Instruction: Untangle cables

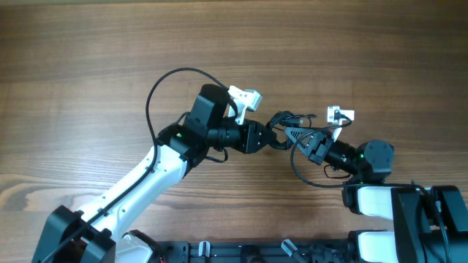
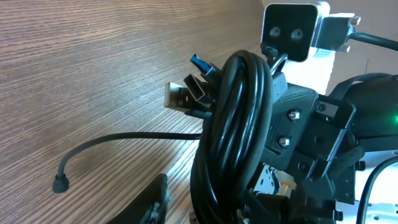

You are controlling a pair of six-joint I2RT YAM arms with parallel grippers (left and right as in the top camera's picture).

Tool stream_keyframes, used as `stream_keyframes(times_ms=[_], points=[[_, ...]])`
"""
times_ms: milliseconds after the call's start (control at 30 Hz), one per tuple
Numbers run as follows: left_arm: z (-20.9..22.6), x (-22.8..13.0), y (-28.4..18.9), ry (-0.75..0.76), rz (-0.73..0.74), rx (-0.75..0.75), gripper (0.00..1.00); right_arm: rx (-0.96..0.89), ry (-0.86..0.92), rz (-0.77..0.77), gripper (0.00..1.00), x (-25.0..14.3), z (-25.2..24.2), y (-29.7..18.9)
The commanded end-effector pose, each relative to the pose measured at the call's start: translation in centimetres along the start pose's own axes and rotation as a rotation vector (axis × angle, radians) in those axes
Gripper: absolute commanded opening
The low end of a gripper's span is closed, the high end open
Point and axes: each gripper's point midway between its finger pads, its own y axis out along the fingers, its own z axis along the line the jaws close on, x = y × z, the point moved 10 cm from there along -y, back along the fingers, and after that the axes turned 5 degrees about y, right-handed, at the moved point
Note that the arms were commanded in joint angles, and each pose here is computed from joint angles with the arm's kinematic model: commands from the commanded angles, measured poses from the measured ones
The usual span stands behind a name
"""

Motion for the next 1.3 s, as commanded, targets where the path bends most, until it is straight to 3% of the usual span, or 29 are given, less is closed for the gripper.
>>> stream_keyframes(times_ms=[0,200,600,867,1067,1267], points=[[-0.5,1.5,-1.6,0.054,-0.08,-0.012,0.35,0.011,-0.018,0.022,0.04,-0.2,0.0,0.1],[-0.8,2.4,-4.4,0.063,-0.162,0.008,0.37,0.013,-0.017,0.025,0.04,-0.2,0.0,0.1],[-0.5,1.1,-2.1,0.018,-0.059,-0.002,0.39,0.033,-0.041,0.035,0.04,-0.2,0.4,0.1],[-0.3,1.0,-2.0,0.013,-0.056,0.004,0.38,0.033,-0.041,0.036,0.04,-0.2,0.4,0.1],[1.2,2.8,-3.7,-0.028,-0.166,0.035,0.37,0.038,-0.05,0.046,0.04,-0.3,0.4,0.1],[0.5,2.1,-2.9,-0.021,-0.116,0.014,0.38,0.038,-0.051,0.046,0.04,-0.3,0.4,0.1]])
